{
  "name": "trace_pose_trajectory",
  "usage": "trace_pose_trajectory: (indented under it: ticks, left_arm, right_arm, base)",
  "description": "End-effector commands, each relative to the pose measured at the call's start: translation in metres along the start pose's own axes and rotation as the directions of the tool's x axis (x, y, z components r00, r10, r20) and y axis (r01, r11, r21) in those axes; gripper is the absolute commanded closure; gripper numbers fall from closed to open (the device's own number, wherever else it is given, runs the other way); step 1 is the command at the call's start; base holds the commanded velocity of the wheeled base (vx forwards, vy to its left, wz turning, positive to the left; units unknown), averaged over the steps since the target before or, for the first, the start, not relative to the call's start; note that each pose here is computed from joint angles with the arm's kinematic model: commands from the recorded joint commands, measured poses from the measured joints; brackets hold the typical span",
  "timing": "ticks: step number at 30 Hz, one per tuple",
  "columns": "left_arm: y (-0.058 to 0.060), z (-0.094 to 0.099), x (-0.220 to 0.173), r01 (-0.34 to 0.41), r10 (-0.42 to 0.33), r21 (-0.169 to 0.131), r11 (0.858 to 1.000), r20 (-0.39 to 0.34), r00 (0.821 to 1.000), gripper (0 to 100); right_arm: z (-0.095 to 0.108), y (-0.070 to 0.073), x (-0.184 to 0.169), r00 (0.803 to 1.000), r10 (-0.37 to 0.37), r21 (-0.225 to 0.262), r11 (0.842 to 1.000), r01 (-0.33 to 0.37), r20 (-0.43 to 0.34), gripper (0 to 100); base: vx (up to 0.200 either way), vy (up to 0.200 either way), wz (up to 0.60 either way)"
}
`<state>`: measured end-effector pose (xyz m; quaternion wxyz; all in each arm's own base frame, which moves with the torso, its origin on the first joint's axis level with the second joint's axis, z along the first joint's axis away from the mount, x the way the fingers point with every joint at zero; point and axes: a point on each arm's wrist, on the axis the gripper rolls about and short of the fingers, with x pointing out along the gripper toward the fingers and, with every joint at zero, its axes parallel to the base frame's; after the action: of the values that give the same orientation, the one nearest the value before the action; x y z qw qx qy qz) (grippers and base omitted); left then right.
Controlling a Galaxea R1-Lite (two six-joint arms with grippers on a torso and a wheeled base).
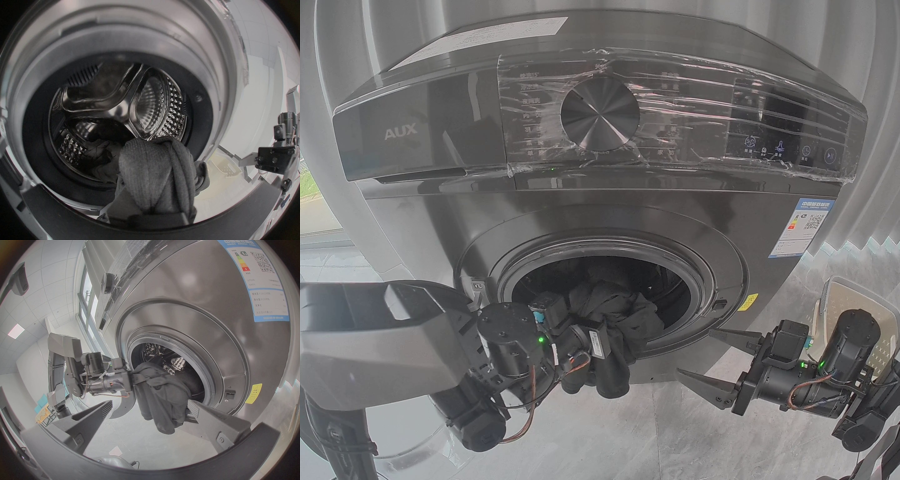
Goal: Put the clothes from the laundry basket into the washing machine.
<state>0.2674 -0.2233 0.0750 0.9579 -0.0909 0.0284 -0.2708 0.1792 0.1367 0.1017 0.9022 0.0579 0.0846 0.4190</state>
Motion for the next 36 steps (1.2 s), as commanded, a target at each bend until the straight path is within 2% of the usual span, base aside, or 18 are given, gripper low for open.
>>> trace_pose_trajectory:
  ticks: [1,2,5,6,13,15,17,21,27,32,36]
  left_arm:
    - [0.004,-0.024,0.029,-0.023,0.023,-0.022,0.999,-0.003,1.0,100]
    - [0.004,-0.024,0.038,-0.025,0.025,-0.027,0.999,0.019,0.999,100]
    - [0.004,-0.024,0.038,-0.025,0.025,-0.027,0.999,0.019,0.999,100]
    - [0.007,-0.025,0.061,-0.05,0.052,-0.036,0.998,0.075,0.996,100]
    - [0.017,-0.037,0.084,-0.068,0.073,-0.046,0.997,0.107,0.992,100]
    - [0.02,-0.035,0.091,-0.072,0.078,-0.049,0.996,0.129,0.989,100]
    - [0.028,-0.029,0.106,-0.086,0.095,-0.059,0.995,0.164,0.982,100]
    - [0.037,-0.025,0.12,-0.107,0.117,-0.072,0.992,0.165,0.979,100]
    - [0.05,-0.014,0.142,-0.13,0.146,-0.084,0.988,0.225,0.963,100]
    - [0.051,-0.007,0.152,-0.145,0.166,-0.095,0.985,0.265,0.95,100]
    - [0.051,-0.005,0.156,-0.148,0.169,-0.097,0.984,0.268,0.948,100]
  right_arm:
    - [0.0,0.001,0.0,1.0,0.006,-0.002,1.0,-0.006,-0.002,0]
    - [0.0,0.001,0.0,1.0,0.006,-0.002,1.0,-0.006,-0.002,0]
    - [-0.001,0.001,0.0,1.0,0.006,0.0,1.0,-0.006,-0.004,0]
    - [-0.001,0.001,0.0,1.0,0.006,0.0,1.0,-0.006,-0.004,0]
    - [-0.001,0.002,0.0,1.0,0.01,-0.002,1.0,-0.01,-0.005,0]
    - [-0.001,0.002,0.001,1.0,0.01,-0.002,1.0,-0.01,-0.003,0]
    - [-0.001,0.002,0.001,1.0,0.01,-0.002,1.0,-0.01,-0.005,0]
    - [-0.001,0.002,0.001,1.0,0.01,-0.002,1.0,-0.01,-0.005,0]
    - [-0.001,0.002,0.001,1.0,0.01,-0.002,1.0,-0.01,-0.003,0]
    - [-0.001,0.002,0.001,1.0,0.01,-0.002,1.0,-0.01,-0.003,0]
    - [-0.001,0.002,0.001,1.0,0.01,-0.002,1.0,-0.01,-0.003,0]
  base:
    - [0.0,0.0,0.0]
    - [0.0,0.0,0.0]
    - [0.0,0.0,0.0]
    - [0.0,0.0,0.0]
    - [0.0,0.0,0.0]
    - [0.0,0.0,0.0]
    - [0.0,0.0,0.0]
    - [0.0,0.0,0.0]
    - [0.0,0.0,0.0]
    - [0.0,0.0,0.0]
    - [0.0,0.0,0.0]
